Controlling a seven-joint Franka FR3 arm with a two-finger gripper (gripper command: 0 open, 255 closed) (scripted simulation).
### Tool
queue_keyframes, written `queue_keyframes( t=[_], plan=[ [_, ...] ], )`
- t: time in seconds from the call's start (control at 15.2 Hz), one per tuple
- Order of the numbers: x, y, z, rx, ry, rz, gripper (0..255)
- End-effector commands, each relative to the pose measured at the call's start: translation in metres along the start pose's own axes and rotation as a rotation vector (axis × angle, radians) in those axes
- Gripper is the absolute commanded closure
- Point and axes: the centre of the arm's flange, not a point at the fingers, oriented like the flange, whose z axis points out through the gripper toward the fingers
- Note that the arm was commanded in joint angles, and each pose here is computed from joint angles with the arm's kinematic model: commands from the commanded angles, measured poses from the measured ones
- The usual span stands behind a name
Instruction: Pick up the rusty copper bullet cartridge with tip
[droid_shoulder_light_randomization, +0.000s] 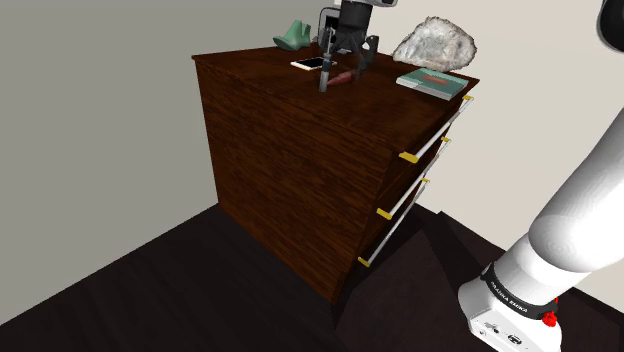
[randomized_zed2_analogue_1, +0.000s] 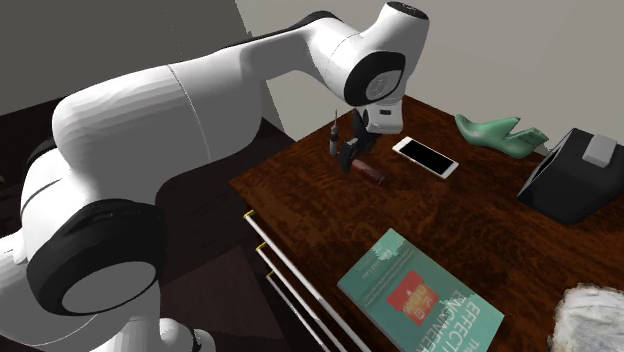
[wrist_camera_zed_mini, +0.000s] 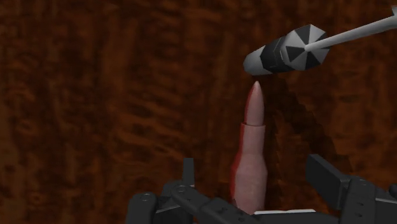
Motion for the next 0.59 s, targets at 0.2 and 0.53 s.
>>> queue_keyframes(
  t=[0.2, 0.53],
  plan=[
    [0.0023, -0.0022, 0.0131, 0.0, 0.0, 0.001, 255],
    [0.0021, -0.0024, 0.0131, 0.0, 0.0, 0.001, 255]
  ],
)
